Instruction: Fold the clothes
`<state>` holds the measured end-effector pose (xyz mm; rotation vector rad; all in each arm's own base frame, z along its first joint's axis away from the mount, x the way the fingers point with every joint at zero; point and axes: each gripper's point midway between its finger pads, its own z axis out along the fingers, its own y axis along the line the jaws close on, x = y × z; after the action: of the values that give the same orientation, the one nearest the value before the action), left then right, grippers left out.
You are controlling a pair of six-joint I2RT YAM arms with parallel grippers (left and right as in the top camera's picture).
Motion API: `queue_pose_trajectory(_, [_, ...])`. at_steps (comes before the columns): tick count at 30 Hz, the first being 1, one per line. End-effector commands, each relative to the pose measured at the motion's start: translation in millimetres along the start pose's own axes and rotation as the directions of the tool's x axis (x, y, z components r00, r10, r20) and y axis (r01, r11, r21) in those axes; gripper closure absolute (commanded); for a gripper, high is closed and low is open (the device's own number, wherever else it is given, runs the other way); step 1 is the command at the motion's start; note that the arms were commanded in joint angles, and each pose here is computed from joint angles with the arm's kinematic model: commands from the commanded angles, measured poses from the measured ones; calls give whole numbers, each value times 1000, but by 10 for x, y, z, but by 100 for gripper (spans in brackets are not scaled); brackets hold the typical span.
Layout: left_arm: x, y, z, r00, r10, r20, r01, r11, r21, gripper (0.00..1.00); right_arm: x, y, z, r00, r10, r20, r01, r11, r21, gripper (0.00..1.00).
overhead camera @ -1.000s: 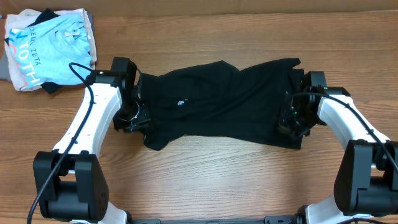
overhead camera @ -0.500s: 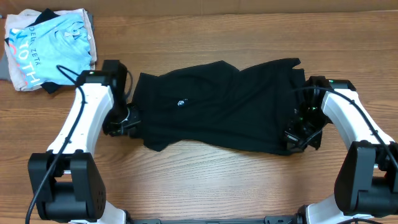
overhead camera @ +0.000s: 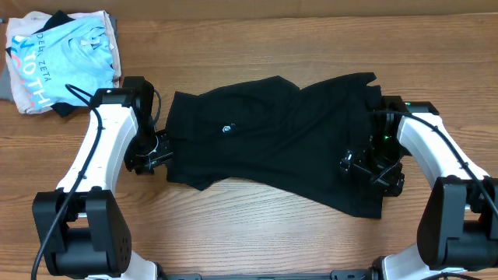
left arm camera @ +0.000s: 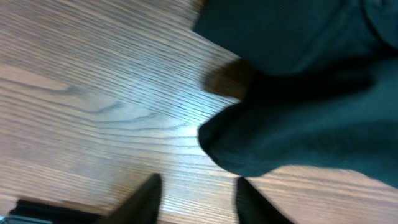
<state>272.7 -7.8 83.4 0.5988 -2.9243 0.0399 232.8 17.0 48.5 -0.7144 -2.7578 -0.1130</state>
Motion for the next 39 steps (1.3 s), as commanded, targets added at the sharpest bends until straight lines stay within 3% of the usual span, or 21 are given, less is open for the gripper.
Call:
queue_pose_trajectory(1, [78,-128,26,998,59,-37,-56,996,73,47,-107,-24,3,999,21,36,-21,1000,-7,0])
queue_pose_trajectory(3, [97,-148,58,997,65,-43,-62,995,80,39,-160,-3,0,998,17,57,-16,1000,-18,0])
queue_pose_trajectory(8, [187,-152,274,995,77,-66,-72,994,79,34,-190,20,4,997,12,70,-10,1000,-24,0])
queue_pose_trajectory(14, [253,-154,577,995,70,-71,-63,993,99,35,-126,-21,90,999,14,46,-14,1000,-12,1])
queue_pose_trajectory(22, [66,-235,596,997,72,10,-73,989,128,34,-65,-18,212,1000,17,22,-16,999,-30,4])
queue_pose_trajectory(34, [22,-257,593,997,70,29,-73,988,135,30,-1,-58,419,1000,18,7,-18,999,-35,33])
queue_pose_trajectory(37, [22,-257,593,997,70,29,-73,988,135,30,-2,-58,420,1000,18,8,-17,999,-35,35])
queue_pose_trajectory(39, [25,-257,593,997,70,27,-73,988,135,30,0,-58,420,1000,18,7,-18,999,-35,43])
